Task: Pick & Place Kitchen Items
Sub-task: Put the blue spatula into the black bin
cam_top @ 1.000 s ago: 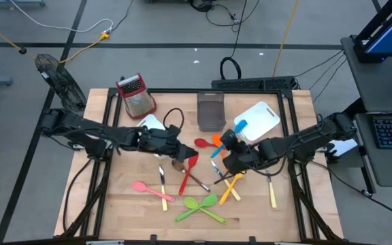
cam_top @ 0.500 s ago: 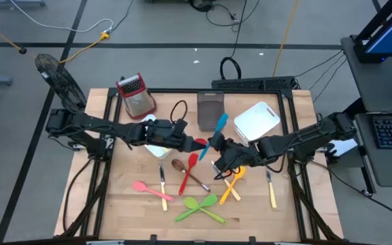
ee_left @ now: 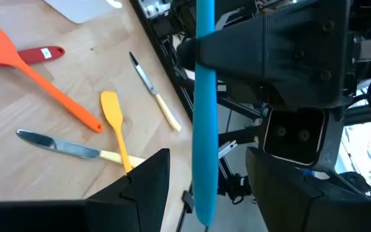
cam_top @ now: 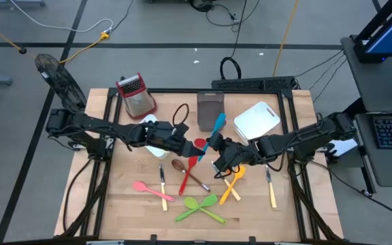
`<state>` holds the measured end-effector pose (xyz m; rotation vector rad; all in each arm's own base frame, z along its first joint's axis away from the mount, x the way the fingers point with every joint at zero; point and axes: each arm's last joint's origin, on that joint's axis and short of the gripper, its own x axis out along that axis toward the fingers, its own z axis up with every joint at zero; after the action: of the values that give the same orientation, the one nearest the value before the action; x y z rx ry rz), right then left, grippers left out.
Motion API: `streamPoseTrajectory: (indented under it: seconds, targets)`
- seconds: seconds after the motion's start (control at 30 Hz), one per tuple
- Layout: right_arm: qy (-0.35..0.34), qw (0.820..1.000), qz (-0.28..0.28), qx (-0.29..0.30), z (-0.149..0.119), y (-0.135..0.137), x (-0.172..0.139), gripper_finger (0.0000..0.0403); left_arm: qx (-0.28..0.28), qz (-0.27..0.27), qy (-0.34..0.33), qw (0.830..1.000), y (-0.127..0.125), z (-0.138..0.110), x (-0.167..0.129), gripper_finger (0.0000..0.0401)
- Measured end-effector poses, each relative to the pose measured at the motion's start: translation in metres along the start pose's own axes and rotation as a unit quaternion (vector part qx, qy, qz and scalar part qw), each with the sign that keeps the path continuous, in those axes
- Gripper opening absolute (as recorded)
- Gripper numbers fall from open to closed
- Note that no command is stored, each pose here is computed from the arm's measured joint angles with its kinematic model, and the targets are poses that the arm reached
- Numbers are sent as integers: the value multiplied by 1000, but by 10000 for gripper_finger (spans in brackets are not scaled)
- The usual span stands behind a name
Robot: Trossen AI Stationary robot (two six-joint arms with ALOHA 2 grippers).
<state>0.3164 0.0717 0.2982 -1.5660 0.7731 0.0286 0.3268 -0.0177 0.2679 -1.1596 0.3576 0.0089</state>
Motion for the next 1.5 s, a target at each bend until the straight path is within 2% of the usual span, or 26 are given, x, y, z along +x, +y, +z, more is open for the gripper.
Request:
streamPoseTrajectory:
  seconds: [0.27,0.5,0.77,0.93,1.2,1.3,1.5]
  targets:
    - [-24,999,12,-20,10,6,11,26,0,5,-2,1000,1,0,1,207]
    - [-24,999,2,-33,11,5,16,26,-6,35,15,999,11,-5,7,207]
    - [-46,999,6,-27,11,5,17,26,-20,48,35,998,19,-9,14,203]
    - [-52,998,8,-25,12,5,18,26,-22,43,37,998,21,-10,18,158]
    - [-66,997,24,12,10,7,18,26,-7,19,38,999,21,-8,23,24]
    - [-67,997,27,24,11,7,19,32,-7,19,46,999,21,-9,23,20]
    - [-63,994,29,88,10,7,19,79,-6,26,42,999,22,-9,23,17]
